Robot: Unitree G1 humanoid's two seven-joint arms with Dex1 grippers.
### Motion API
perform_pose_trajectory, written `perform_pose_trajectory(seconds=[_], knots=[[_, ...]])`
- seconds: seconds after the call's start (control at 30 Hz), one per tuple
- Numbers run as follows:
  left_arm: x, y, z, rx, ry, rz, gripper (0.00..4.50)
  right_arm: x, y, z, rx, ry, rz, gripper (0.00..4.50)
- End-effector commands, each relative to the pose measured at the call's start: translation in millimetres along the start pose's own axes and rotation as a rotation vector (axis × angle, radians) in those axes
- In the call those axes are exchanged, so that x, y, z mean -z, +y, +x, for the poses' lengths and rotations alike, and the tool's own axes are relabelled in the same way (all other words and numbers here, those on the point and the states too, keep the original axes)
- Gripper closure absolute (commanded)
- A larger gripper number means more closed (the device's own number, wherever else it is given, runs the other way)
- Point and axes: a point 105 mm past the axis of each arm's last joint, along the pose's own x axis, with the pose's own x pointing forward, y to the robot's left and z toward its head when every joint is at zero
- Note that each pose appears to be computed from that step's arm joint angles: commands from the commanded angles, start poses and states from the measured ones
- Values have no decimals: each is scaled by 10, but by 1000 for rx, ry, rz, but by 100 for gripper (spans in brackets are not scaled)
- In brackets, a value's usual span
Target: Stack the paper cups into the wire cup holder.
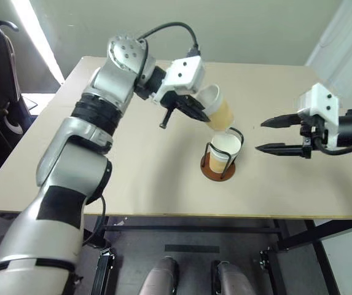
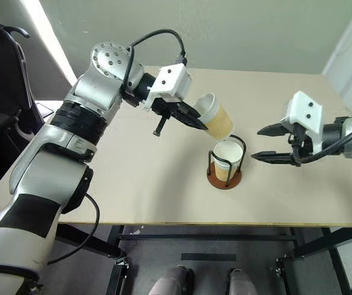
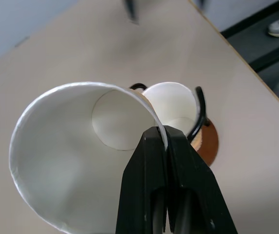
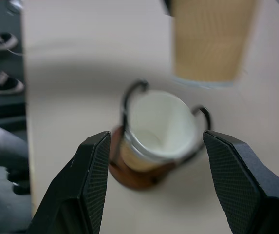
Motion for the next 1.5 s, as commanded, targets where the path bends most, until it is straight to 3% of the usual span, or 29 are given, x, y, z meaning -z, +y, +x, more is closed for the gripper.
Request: perform_pose_trajectory(seconds=[0.03,0.57,0.9,1.5], knots=[[-159,6,-16,40,-10,60,449,-15,-109,-168,48,31,-51,147],[-338,80,244,115,-5,134,449,-305,-138,-379,67,-27,-79,147],[-296,56,275,136,23,159,449,-695,-200,-661,161,-118,-138,147],[-188,13,363,182,77,161,449,-861,-184,-778,201,-124,-165,147]])
